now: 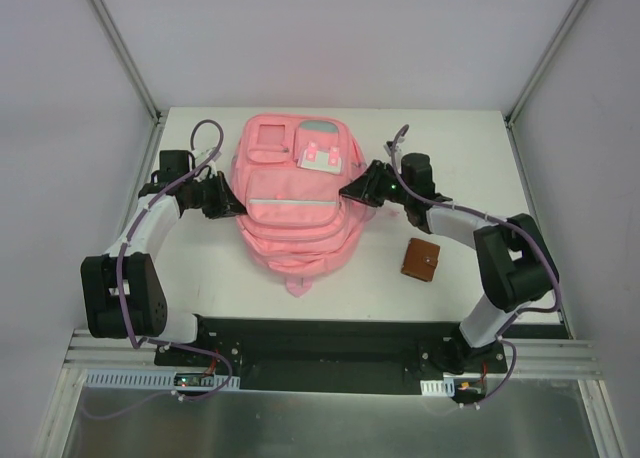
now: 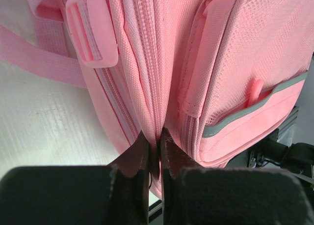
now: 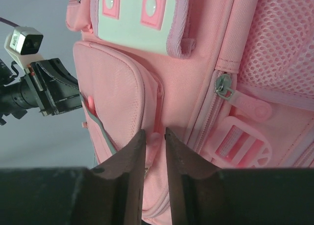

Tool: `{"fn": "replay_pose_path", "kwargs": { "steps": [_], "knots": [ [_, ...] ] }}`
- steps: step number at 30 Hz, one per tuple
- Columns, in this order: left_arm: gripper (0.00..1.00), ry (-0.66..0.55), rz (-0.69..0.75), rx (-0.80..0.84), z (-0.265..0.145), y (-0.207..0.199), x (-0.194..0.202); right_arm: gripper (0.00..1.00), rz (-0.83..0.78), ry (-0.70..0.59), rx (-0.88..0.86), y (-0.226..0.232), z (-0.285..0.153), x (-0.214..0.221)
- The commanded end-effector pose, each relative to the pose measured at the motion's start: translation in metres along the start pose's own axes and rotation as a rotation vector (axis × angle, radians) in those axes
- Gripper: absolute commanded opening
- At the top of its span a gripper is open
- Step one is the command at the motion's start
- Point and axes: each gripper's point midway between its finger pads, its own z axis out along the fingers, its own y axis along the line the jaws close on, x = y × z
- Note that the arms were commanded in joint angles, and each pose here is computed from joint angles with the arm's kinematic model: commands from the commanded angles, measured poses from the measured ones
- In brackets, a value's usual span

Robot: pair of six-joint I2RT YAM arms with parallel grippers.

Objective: Pack the student bag
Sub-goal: Unzip the student bag at the center of the board.

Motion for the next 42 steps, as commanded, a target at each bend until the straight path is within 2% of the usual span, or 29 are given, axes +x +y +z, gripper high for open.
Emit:
{"fn": "replay_pose_path", "kwargs": {
  "steps": [1, 3, 7, 14, 17, 20, 24, 26, 32, 33, 35, 38, 42],
  "knots": [
    [0.00, -0.007, 0.017, -0.011, -0.002, 0.002, -0.004, 0.22, 0.067, 0.013, -0.051, 0.010, 0.008, 0.006],
    [0.00, -0.011, 0.015, -0.019, -0.003, 0.004, -0.004, 0.18, 0.093, 0.010, -0.038, 0.006, 0.007, 0.008],
    [0.00, -0.006, 0.012, -0.018, -0.002, 0.004, -0.003, 0.20, 0.105, 0.018, -0.013, 0.000, 0.004, 0.017],
    [0.00, -0.008, 0.013, -0.019, -0.002, 0.004, -0.004, 0.18, 0.077, 0.003, 0.056, -0.009, -0.004, 0.027],
    [0.00, -0.005, 0.012, -0.013, -0.002, 0.003, -0.003, 0.20, 0.053, -0.010, 0.054, -0.005, -0.002, 0.022],
    [0.00, -0.004, 0.016, -0.006, -0.002, 0.002, -0.003, 0.30, 0.063, 0.015, 0.056, -0.001, 0.003, 0.019],
    [0.00, 0.001, 0.017, 0.007, -0.002, 0.000, -0.001, 0.29, 0.035, 0.025, 0.086, 0.001, 0.007, 0.019],
    [0.00, 0.001, 0.017, 0.007, -0.002, 0.000, 0.000, 0.21, 0.018, 0.053, 0.125, 0.002, 0.005, 0.029],
    [0.00, -0.004, 0.022, 0.008, -0.004, -0.002, -0.001, 0.14, 0.003, 0.075, 0.151, 0.008, -0.001, 0.043],
    [0.00, -0.005, 0.023, 0.010, -0.004, -0.002, -0.001, 0.16, 0.002, 0.061, 0.161, 0.007, -0.002, 0.042],
    [0.00, -0.006, 0.023, 0.008, -0.004, -0.002, 0.000, 0.30, 0.005, 0.053, 0.172, 0.007, -0.006, 0.043],
    [0.00, -0.001, 0.022, 0.014, -0.004, -0.003, 0.001, 0.32, 0.000, 0.061, 0.162, 0.012, -0.006, 0.041],
    [0.00, -0.004, 0.022, 0.015, -0.005, -0.004, 0.001, 0.22, 0.006, 0.094, 0.149, 0.017, -0.002, 0.044]
  ]
}}
